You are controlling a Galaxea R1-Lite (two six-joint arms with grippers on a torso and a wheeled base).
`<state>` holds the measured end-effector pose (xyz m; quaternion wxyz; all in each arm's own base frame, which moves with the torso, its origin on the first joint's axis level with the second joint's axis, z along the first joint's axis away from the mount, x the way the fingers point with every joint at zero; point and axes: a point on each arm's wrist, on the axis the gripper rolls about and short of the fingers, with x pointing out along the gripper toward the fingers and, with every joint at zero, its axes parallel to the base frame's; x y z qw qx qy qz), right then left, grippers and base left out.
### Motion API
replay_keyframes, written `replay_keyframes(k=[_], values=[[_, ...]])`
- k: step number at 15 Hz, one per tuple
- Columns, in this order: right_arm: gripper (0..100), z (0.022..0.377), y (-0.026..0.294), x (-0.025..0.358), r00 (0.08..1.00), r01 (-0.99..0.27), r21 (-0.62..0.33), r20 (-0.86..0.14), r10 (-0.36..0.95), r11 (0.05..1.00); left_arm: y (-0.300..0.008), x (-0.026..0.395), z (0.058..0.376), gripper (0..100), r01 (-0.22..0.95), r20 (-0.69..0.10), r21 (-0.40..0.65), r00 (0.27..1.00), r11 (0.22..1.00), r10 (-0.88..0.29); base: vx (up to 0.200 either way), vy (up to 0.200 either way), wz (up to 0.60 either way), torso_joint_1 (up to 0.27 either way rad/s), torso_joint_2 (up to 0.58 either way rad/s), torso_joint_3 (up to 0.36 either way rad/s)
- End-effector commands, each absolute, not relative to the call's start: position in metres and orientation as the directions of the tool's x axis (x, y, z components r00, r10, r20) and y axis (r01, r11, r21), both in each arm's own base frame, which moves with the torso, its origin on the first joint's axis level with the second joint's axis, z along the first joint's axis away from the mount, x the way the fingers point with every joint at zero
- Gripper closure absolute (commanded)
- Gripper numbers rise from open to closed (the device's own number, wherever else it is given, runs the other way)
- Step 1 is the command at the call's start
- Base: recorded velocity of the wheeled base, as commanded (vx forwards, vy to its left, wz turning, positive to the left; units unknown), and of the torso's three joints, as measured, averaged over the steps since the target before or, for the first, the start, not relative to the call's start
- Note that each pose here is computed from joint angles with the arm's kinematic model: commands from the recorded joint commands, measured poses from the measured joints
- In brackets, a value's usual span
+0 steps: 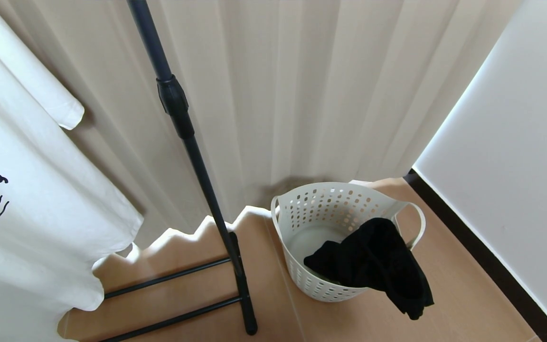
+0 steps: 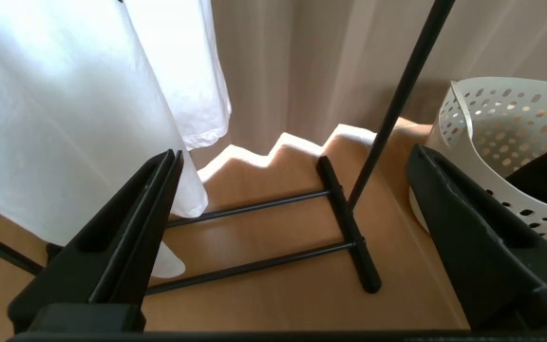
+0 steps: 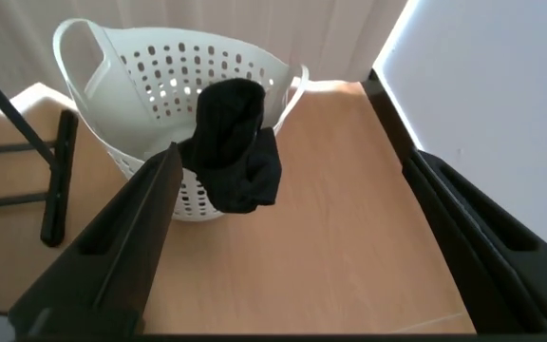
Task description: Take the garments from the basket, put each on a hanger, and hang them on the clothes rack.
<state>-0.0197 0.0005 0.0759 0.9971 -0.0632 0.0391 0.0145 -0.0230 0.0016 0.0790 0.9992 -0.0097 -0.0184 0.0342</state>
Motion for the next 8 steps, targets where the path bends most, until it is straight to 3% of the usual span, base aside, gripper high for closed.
replay_keyframes(k=[1,2,5,7,8], values=[[0,0.082,0.002,-0.005,0.957,-0.143,-0.172,-0.276,0.091,0.975,0.002,-0.023,0.079,0,-0.068,0.035,-0.021,0.997,0.997,0.069,0.000,0.000,0.00,0.000,0.00,0.000],[0,0.092,0.003,-0.003,0.948,-0.212,-0.199,-0.280,0.152,0.957,0.002,-0.023,0.079,0,-0.070,0.035,-0.021,0.997,0.997,0.071,0.000,0.000,0.00,0.000,0.00,0.000],[0,0.119,0.004,0.012,0.918,-0.270,-0.173,-0.343,0.199,0.947,0.002,-0.023,0.079,0,-0.070,0.035,-0.021,0.997,0.997,0.071,0.000,0.000,0.00,0.000,0.00,0.000],[0,0.135,0.005,0.040,0.886,-0.302,-0.185,-0.416,0.204,0.935,0.002,-0.023,0.079,0,-0.070,0.035,-0.026,0.997,0.997,0.071,0.000,0.000,0.00,0.000,0.00,0.000],[0,0.142,0.006,0.072,0.868,-0.337,-0.214,-0.448,0.214,0.917,0.002,-0.023,0.079,0,-0.070,0.035,-0.024,0.997,0.997,0.071,0.000,0.000,0.00,0.000,0.00,0.000]])
